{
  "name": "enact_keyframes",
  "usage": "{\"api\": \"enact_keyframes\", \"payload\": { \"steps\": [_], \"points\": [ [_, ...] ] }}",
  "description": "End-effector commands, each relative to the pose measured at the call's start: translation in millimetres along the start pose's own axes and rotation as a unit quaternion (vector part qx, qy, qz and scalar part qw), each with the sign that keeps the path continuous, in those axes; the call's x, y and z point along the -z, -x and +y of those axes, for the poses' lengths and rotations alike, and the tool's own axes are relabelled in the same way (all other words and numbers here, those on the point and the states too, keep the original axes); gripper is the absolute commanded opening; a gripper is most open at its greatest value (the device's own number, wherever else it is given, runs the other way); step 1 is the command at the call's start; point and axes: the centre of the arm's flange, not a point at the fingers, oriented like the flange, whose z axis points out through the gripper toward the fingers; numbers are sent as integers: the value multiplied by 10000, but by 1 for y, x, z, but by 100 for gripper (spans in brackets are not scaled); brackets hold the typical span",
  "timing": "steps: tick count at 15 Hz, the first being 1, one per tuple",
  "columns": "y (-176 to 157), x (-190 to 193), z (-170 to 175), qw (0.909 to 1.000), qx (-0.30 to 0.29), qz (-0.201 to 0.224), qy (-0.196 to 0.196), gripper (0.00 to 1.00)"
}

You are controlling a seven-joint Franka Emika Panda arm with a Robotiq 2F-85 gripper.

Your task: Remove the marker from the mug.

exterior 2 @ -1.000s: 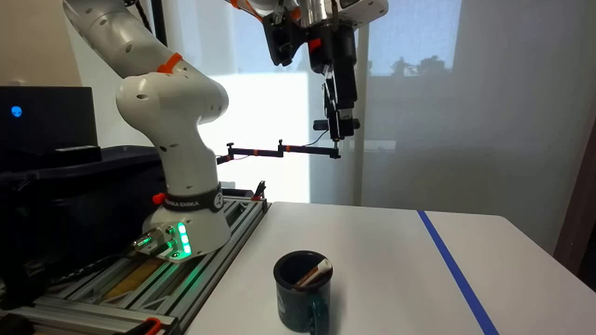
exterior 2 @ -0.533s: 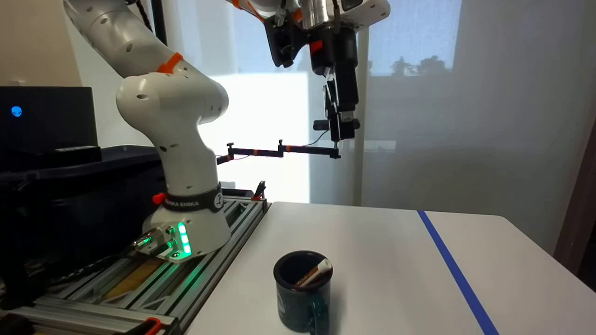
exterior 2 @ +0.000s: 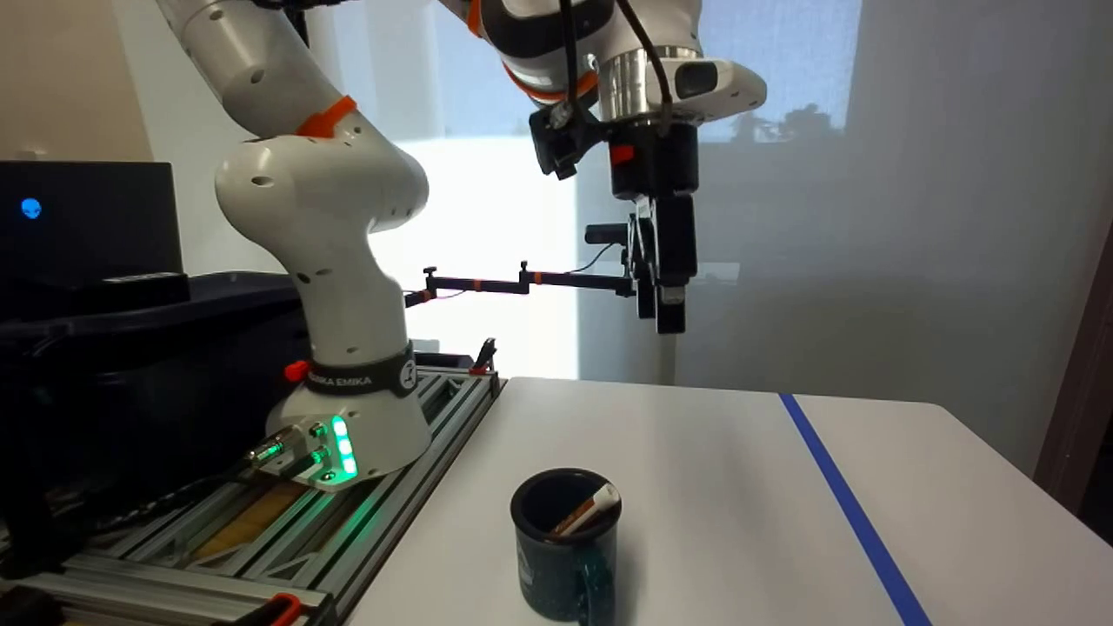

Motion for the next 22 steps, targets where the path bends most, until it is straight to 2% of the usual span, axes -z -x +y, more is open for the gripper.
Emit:
{"api": "enact_keyframes", "payload": {
  "steps": [1, 5, 10, 14, 22],
  "points": [
    [8, -43, 0, 9998, -153, -73, 47, 100],
    [12, -66, 1, 9994, -195, -290, 26, 100],
    [19, -88, 1, 9948, -114, -990, 205, 100],
    [24, -110, 0, 9889, -15, -1485, 102, 100],
    [15, -137, 0, 9844, -53, -1748, -175, 100]
  ]
}}
